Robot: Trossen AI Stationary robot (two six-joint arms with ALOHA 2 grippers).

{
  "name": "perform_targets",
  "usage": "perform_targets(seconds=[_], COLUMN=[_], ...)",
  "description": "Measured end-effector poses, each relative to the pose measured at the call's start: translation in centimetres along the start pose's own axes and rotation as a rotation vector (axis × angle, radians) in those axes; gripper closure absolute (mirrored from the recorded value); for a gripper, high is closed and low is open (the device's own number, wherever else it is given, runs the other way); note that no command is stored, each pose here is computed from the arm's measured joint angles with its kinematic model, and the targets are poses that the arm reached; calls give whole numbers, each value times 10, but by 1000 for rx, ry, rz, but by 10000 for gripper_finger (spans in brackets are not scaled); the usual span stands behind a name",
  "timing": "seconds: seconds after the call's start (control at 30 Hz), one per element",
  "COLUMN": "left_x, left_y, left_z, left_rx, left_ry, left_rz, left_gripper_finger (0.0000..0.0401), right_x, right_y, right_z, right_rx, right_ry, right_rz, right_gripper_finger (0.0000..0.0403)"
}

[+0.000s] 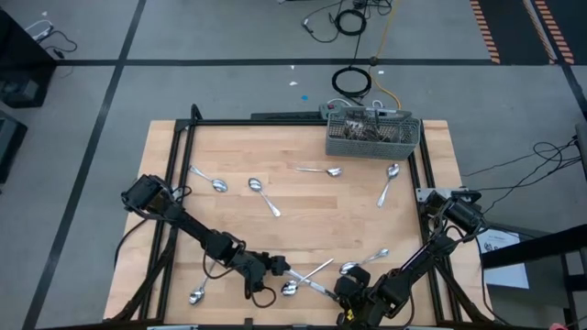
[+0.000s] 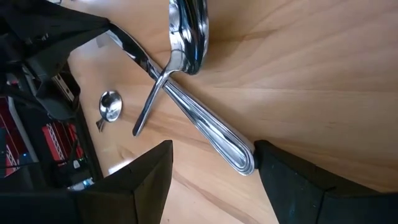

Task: Sort silverware
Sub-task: Put the silver table knife into the gray utensil holder

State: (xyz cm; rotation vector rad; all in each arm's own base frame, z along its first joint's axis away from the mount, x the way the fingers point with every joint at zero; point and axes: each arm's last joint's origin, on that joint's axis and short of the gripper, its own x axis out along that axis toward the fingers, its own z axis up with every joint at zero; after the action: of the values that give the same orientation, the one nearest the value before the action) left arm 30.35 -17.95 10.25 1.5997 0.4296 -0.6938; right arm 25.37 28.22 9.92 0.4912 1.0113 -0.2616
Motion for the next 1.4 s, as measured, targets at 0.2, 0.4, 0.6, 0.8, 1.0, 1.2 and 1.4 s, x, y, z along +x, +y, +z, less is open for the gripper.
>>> perform_targets(seconds=[0.2, 0.4, 0.6, 0.8, 1.0, 1.2, 1.4], left_x=[0, 1, 1, 1, 1, 2, 4], left_y=[2, 4, 2, 1, 1, 1, -1], left_z=[2, -1, -1, -1, -2, -6, -8], left_rx=[20, 2, 10, 12, -36, -118, -137], left_ry=[-26, -29, -50, -51, -51, -45, -46], left_rz=[22, 25, -8, -12, -18, -30, -45], left_gripper_finger=[159, 159, 159, 159, 159, 159, 159], right_x=[0, 0, 0, 0, 0, 0, 0], right_y=[0, 0, 0, 0, 0, 0, 0], right_z=[0, 0, 0, 0, 0, 0, 0], right_rx=[0, 0, -5, -7, -15, -26, -29], right_ry=[1, 2, 2, 2, 1, 1, 1], right_rz=[0, 1, 1, 1, 1, 1, 1], right_gripper_finger=[403, 403, 403, 403, 403, 403, 403])
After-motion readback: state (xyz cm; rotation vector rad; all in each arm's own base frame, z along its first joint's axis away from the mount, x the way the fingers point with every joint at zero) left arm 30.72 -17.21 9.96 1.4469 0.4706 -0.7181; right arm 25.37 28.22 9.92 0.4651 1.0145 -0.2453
